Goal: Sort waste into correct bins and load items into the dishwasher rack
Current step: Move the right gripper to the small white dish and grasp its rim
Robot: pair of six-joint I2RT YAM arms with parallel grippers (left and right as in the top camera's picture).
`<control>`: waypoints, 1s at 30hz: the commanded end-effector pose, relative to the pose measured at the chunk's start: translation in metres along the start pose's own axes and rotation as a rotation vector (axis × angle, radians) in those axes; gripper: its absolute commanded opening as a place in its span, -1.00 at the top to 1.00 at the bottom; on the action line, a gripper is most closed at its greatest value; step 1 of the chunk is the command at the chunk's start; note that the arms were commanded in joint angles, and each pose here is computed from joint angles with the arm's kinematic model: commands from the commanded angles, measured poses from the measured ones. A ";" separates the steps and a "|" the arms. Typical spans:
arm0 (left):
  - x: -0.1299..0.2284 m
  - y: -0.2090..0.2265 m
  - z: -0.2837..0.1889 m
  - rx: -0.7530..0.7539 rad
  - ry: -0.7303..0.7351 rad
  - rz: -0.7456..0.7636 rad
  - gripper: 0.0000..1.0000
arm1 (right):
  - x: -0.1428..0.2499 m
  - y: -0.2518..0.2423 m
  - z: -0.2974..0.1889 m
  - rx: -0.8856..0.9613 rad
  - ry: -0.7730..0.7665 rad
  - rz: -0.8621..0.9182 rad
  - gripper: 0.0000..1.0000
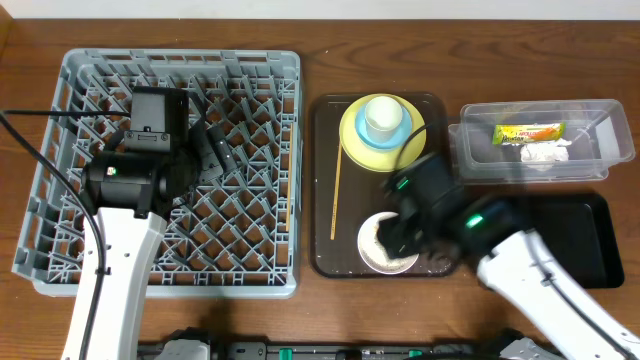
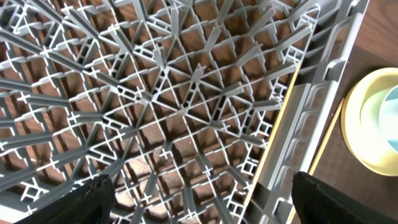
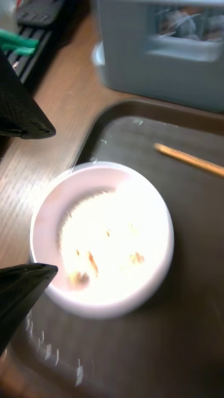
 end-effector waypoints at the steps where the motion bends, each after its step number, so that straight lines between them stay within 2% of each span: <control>1: -0.002 0.001 -0.002 -0.003 -0.004 -0.005 -0.84 | 0.022 0.008 0.022 0.110 -0.030 0.014 -0.22; 5: -0.002 0.001 -0.002 -0.003 -0.004 -0.005 -0.84 | 0.037 0.011 0.040 0.185 -0.107 -0.020 -0.17; 11: -0.002 0.001 -0.002 -0.003 -0.004 -0.005 -0.84 | 0.046 0.013 0.066 0.133 -0.164 -0.060 -0.01; 18: -0.002 0.001 -0.002 -0.003 -0.004 -0.005 -0.84 | 0.049 0.010 0.079 0.147 -0.150 -0.072 0.57; 20: -0.002 0.001 -0.002 -0.003 -0.004 -0.005 -0.84 | 0.049 0.010 0.079 0.148 -0.149 -0.072 0.58; 22: -0.002 0.001 -0.002 -0.003 -0.004 -0.005 -0.84 | 0.049 0.010 0.079 0.149 -0.148 -0.086 0.51; 25: -0.002 0.001 -0.002 -0.003 -0.004 -0.005 -0.84 | 0.050 0.009 0.079 0.153 -0.144 -0.105 0.53; 28: -0.002 0.001 -0.002 -0.003 -0.004 -0.005 -0.84 | 0.050 0.009 0.079 0.157 -0.142 -0.110 0.71; 30: -0.002 0.001 -0.002 -0.003 -0.004 -0.005 -0.84 | 0.050 0.008 0.079 0.162 -0.145 -0.110 0.90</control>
Point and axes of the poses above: each gripper's point midway between its finger pads, its own z axis out along the fingers, its own y axis along the line the jaws close on, x = y × z, the point moved 8 cm from there along -z, back along the fingers, and after that the axes turned 8 degrees about z, right-handed, at the moved point
